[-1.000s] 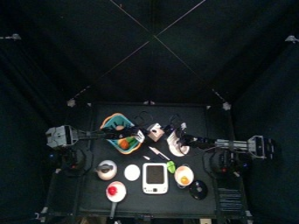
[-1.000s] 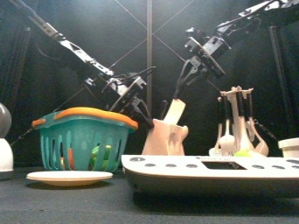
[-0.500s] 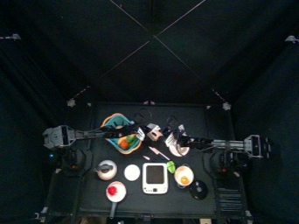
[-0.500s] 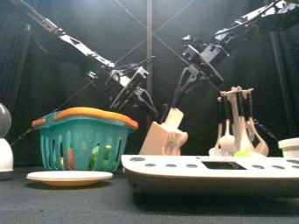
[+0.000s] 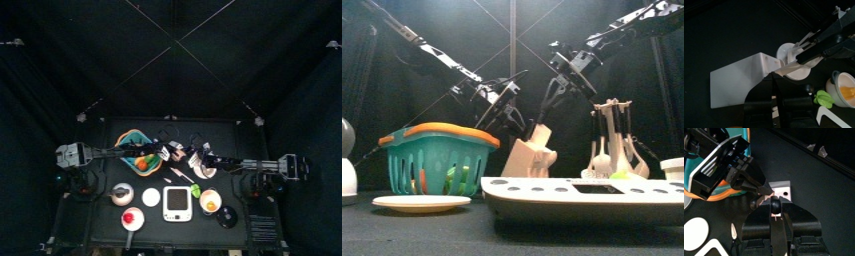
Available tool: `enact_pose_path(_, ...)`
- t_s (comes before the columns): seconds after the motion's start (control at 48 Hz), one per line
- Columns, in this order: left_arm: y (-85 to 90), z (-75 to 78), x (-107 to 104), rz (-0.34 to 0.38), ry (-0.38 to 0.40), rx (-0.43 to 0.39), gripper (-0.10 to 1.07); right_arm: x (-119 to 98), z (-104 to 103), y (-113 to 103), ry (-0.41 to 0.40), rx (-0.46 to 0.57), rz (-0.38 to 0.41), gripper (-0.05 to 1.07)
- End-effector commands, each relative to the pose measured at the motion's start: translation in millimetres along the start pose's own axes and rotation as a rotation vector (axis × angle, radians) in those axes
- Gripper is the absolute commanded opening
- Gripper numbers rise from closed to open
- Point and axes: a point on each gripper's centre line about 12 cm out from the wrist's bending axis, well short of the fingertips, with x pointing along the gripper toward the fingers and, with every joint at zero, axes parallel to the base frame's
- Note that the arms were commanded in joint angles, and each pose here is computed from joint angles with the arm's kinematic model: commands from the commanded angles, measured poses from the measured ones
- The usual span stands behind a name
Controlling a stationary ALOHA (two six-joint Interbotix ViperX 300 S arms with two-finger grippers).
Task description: Grab small cleaver
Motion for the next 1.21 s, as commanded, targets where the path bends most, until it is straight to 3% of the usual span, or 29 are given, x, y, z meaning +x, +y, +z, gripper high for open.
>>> enact_pose_path(0.0,0.7,3.4,2,-0.001,0.0,-0.014,0.36,-6,16,5,-0.042,0.014,0.023,0.38)
enact_pose_path(0.729,6.8,-1.4,2,0.012,0.012,-0.02,0.36,-33,16,10,-0.077,0.014,0.081,0.38)
enact_pose_path(1.042,8.3,-1.1,1,0.014,0.017,-0.032,0.35,-25,21,20,-0.079,0.005,0.116,0.38)
enact_pose_path(1.188,4.0,-6.5,0,-0.01,0.086,-0.036,0.35,-22,23,14,-0.083,0.013,0.097,0.38)
